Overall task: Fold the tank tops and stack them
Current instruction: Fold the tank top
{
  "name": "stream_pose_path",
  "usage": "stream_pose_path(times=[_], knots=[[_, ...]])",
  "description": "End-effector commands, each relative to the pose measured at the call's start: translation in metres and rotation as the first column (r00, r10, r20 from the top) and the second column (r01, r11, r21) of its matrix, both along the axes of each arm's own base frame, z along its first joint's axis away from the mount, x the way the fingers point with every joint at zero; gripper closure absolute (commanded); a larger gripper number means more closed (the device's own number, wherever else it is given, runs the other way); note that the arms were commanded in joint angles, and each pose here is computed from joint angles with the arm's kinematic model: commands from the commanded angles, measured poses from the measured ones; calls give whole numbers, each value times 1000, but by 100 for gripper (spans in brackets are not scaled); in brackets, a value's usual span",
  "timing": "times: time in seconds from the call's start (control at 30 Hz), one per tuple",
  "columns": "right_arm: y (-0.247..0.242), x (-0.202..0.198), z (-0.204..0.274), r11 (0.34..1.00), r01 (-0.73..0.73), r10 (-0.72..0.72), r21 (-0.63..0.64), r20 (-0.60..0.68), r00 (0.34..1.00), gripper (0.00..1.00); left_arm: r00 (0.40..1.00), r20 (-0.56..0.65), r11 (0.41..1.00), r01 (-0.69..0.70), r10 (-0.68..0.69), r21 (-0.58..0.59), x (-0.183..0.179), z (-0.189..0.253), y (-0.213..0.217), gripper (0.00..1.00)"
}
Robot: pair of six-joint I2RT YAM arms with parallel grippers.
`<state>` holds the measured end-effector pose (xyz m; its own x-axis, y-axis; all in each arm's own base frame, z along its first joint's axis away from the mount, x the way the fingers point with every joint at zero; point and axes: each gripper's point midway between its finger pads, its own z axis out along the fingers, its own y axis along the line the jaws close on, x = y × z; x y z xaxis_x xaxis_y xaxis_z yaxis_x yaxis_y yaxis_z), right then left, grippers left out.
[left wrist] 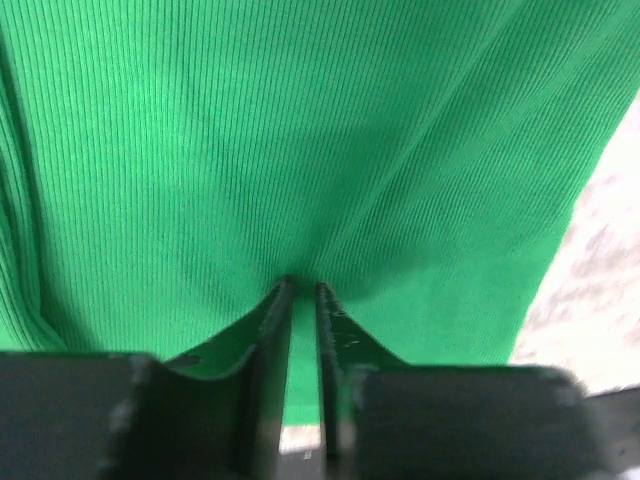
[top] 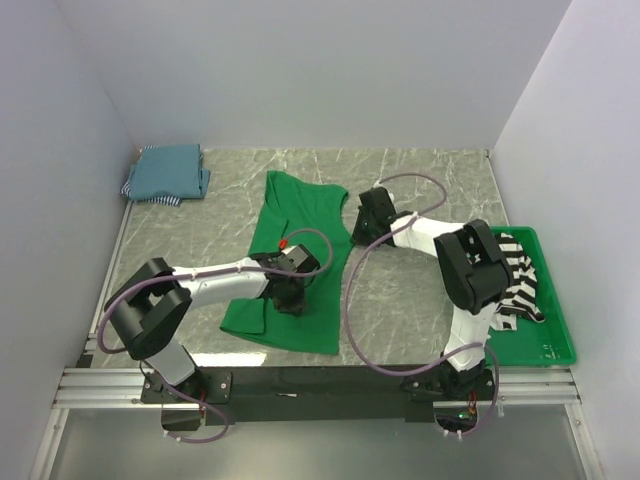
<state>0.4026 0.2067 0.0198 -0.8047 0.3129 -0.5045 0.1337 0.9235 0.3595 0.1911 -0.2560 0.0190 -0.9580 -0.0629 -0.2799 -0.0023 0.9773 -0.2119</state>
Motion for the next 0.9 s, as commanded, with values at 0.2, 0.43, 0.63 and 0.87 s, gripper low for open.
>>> stream_pose_path(times=[0.2,0.43,0.63,0.87], knots=[[-12,41,56,1000,-3,3,3,175,985,57,997,63,997,41,-37,-62,0,51,-6,64],[-11,111,67,1000,-7,7,-2,224,974,57,989,125,991,-67,81,-115,15,73,-8,64],[13,135,56,996,-82,73,33,220,973,57,985,94,981,-133,148,-144,21,62,-3,66],[16,150,54,995,-104,101,0,226,969,57,986,22,976,-159,164,-148,17,32,7,67]])
